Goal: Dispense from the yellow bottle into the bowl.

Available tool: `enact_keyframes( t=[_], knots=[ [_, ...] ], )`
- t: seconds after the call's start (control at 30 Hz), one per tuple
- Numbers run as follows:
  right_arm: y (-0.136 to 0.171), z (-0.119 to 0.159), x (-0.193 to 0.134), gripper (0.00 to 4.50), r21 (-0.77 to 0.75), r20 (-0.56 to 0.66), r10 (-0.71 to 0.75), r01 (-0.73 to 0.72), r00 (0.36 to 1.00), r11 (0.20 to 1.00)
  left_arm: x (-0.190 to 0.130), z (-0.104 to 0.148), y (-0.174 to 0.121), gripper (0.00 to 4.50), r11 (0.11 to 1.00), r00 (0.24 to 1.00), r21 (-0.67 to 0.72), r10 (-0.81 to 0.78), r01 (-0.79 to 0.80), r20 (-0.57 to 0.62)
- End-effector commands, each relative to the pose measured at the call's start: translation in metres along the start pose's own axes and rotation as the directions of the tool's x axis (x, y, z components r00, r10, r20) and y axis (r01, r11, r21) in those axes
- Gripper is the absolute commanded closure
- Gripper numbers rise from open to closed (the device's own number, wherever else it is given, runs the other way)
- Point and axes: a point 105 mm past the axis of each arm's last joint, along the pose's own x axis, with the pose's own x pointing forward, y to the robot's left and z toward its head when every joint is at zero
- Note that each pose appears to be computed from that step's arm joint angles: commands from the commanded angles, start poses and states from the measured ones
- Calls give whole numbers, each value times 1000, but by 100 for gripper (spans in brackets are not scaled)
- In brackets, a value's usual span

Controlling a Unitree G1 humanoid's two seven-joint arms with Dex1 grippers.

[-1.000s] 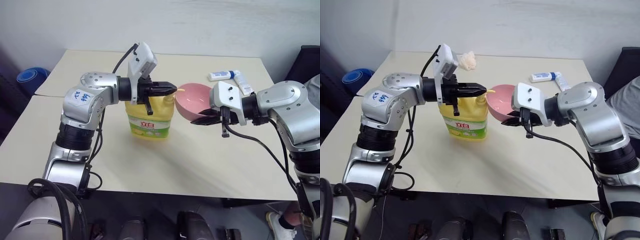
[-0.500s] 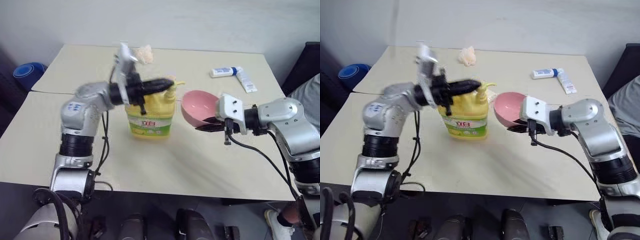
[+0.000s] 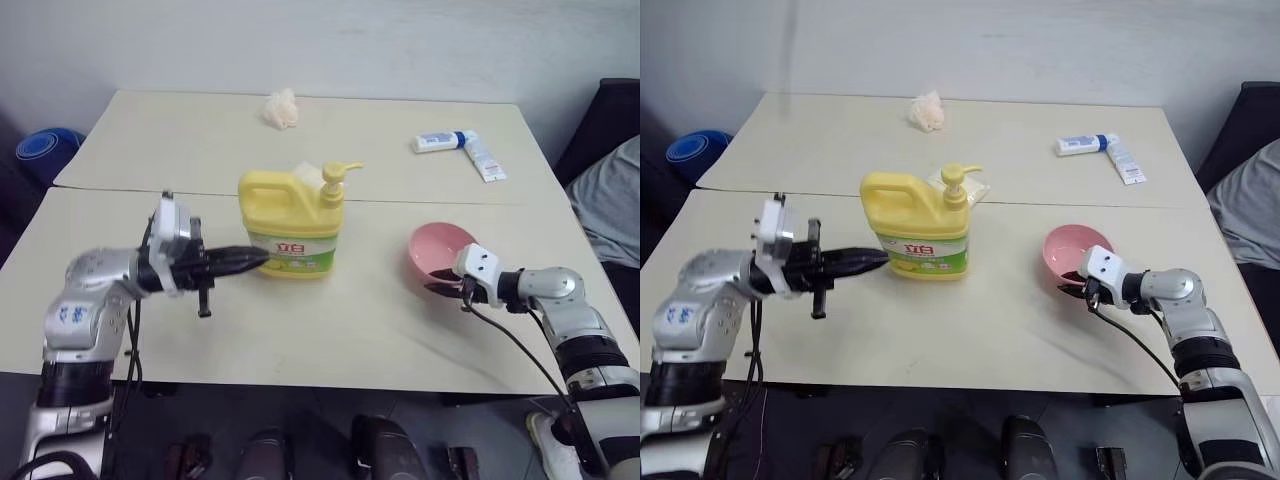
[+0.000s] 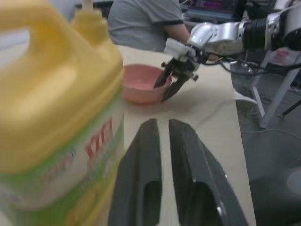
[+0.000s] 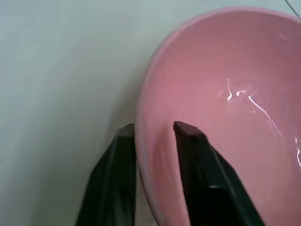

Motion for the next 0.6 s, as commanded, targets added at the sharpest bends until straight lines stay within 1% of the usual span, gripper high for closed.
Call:
enact_keyframes(
  t=[0.03,0.17,0.2,0.27,0.3,0.33,0.37,0.47,0.53,0.6],
  knots=[
    [-6,6,-10,186,-5,82,-47,48,996,999,-10,-4,1,298,993,995,68,101,-101,-4],
    [-10,24,-24,39,6,228,-85,86,970,996,-23,-22,2,168,982,983,72,176,-173,-47],
    [-9,34,-32,6,-3,304,-108,114,946,993,-29,-31,1,138,980,979,66,190,-186,-78],
    [-3,48,-47,0,4,414,-139,151,899,989,-37,-45,-4,72,978,971,72,203,-195,-129],
    [6,54,-52,0,-1,453,-134,151,881,989,-40,-51,-8,43,978,967,93,201,-188,-157],
    [14,56,-55,0,-8,467,-117,136,876,991,-42,-56,-10,11,976,963,111,203,-185,-178],
    [28,59,-56,0,-23,474,-82,105,877,994,-44,-61,-12,4,971,956,135,221,-197,-192],
    [65,60,-55,0,-78,468,19,20,884,997,-50,-75,-21,4,955,941,218,252,-203,-227],
    [83,55,-52,0,-99,450,60,-18,891,995,-53,-85,-25,4,949,929,244,262,-199,-260],
    [95,50,-50,0,-118,440,78,-29,895,993,-54,-89,-28,4,952,928,235,259,-199,-266]
  ],
)
